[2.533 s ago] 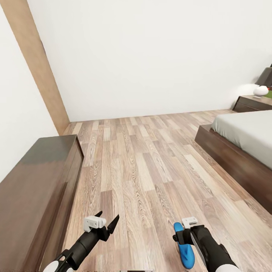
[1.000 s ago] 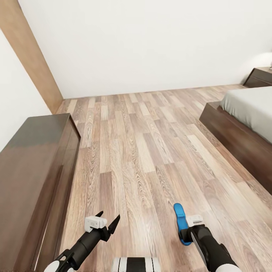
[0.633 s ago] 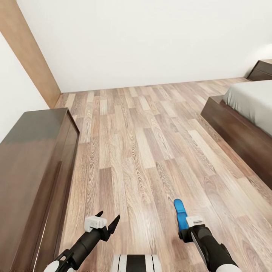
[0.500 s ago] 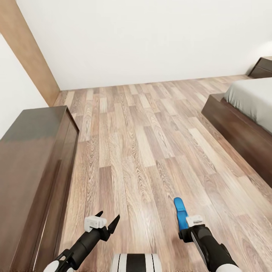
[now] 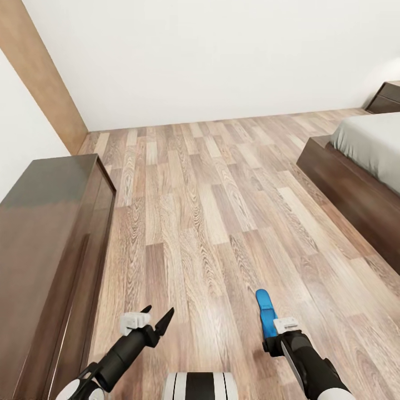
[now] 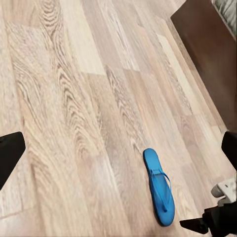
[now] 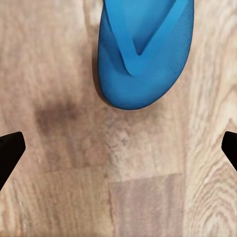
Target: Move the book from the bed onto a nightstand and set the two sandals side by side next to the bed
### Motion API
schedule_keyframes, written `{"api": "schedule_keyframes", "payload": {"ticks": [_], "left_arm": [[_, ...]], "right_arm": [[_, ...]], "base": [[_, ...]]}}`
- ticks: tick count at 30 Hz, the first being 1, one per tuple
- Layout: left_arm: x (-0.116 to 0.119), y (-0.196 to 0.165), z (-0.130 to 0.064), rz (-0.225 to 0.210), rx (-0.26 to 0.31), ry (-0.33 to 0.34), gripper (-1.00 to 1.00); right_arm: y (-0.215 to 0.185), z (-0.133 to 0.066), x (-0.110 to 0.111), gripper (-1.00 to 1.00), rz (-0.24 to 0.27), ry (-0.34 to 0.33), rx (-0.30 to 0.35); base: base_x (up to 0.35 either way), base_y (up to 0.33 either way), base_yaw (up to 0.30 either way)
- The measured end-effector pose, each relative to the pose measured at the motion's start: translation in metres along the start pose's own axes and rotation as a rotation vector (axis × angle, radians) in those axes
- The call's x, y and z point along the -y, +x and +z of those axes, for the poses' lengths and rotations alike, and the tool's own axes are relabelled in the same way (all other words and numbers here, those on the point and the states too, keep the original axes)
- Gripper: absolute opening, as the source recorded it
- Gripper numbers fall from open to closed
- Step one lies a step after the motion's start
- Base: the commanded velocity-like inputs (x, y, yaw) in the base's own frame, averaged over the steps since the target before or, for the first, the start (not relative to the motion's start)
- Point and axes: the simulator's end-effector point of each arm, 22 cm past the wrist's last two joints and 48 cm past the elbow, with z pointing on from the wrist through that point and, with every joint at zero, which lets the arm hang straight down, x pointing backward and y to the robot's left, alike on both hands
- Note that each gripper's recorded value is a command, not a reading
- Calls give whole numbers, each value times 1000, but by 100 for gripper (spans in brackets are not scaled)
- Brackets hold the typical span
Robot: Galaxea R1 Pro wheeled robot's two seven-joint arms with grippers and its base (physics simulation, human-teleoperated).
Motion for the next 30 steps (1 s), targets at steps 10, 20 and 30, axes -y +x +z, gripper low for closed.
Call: {"api": "schedule_keyframes", "payload": {"ticks": [10,20,30], "left_arm": [[3,-9,0,-1,21,4,100],[2,-9,0,0,24,2,100],[2,-9,0,-2,23,2,100]], "right_arm": [[0,0,0,100,0,1,0],[0,0,0,100,-1,2,0],[0,0,0,100,-1,1,1]], "base": [[0,0,0],[97,0,0],[88,0,0]]}}
